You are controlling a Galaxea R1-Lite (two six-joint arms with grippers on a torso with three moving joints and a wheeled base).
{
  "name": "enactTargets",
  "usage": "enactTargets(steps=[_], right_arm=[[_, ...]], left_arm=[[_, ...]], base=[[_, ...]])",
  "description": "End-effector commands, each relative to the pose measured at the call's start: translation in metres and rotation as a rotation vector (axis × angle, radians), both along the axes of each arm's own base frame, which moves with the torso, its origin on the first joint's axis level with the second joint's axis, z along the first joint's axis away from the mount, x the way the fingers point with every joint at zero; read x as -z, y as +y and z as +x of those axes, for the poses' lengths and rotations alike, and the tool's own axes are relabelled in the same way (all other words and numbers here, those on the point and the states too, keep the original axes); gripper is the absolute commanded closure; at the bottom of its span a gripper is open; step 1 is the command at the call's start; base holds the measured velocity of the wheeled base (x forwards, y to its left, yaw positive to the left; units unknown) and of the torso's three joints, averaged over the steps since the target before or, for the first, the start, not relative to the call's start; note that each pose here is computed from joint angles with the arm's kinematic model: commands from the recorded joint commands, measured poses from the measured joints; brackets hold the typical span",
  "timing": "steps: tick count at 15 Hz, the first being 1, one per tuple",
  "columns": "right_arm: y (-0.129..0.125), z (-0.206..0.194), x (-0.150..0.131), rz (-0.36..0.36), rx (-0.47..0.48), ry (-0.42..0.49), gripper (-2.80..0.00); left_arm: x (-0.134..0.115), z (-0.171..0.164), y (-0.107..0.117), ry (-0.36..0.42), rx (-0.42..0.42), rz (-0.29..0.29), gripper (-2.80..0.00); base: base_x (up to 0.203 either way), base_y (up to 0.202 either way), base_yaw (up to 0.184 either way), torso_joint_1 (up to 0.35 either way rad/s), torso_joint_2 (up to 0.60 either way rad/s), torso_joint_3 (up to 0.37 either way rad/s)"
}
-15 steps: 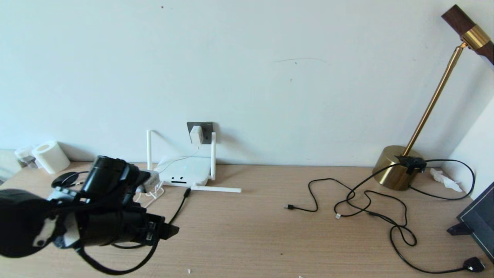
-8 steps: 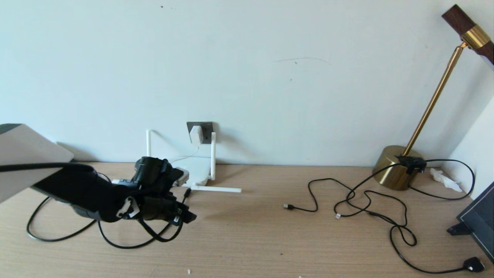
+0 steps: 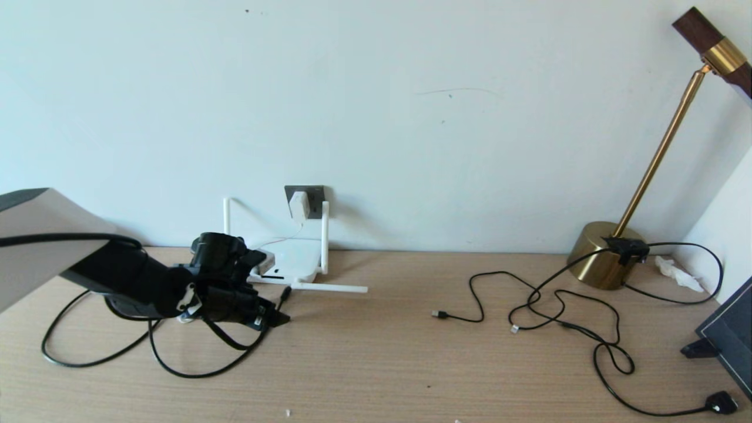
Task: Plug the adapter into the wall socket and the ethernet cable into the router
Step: Align cable and router interface
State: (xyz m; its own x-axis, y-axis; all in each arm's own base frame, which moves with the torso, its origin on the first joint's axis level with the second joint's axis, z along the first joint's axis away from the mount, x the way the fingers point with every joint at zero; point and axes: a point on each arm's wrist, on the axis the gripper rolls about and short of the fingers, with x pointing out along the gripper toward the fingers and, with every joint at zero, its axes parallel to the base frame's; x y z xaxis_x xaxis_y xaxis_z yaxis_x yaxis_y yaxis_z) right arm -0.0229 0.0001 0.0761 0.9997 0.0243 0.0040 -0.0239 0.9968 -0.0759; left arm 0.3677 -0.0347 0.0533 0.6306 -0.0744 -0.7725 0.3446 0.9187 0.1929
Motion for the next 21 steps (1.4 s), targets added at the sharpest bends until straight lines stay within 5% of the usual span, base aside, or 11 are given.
enactTargets(steps=[1,3,4,11,16,21], right_arm=[[0.000,0.000,0.000,-0.001,0.000,0.001,0.00],[0.000,0.000,0.000,-0.001,0.000,0.000,0.00],[0.000,0.000,0.000,-0.001,0.000,0.001,0.00],[0.000,0.000,0.000,-0.001,0.000,0.001,0.00],[0.000,0.000,0.000,-0.001,0.000,0.000,0.00],[0.000,0.000,0.000,-0.001,0.000,-0.001,0.00]], left_arm=[[0.007,0.003,0.007,0.016,-0.012,0.010,-2.80],[0.010,0.004,0.010,0.023,0.001,0.016,-2.80],[0.010,0.004,0.011,0.024,0.007,0.006,0.00],[0.005,-0.030,-0.002,0.066,0.070,0.006,0.00],[0.006,-0.071,-0.012,0.135,0.168,-0.062,0.00],[-0.032,-0.089,-0.010,0.024,0.186,-0.093,0.00]], base=[[0.000,0.000,0.000,0.000,0.00,0.000],[0.000,0.000,0.000,0.000,0.00,0.000],[0.000,0.000,0.000,0.000,0.00,0.000],[0.000,0.000,0.000,0.000,0.00,0.000],[0.000,0.000,0.000,0.000,0.00,0.000],[0.000,0.000,0.000,0.000,0.00,0.000]])
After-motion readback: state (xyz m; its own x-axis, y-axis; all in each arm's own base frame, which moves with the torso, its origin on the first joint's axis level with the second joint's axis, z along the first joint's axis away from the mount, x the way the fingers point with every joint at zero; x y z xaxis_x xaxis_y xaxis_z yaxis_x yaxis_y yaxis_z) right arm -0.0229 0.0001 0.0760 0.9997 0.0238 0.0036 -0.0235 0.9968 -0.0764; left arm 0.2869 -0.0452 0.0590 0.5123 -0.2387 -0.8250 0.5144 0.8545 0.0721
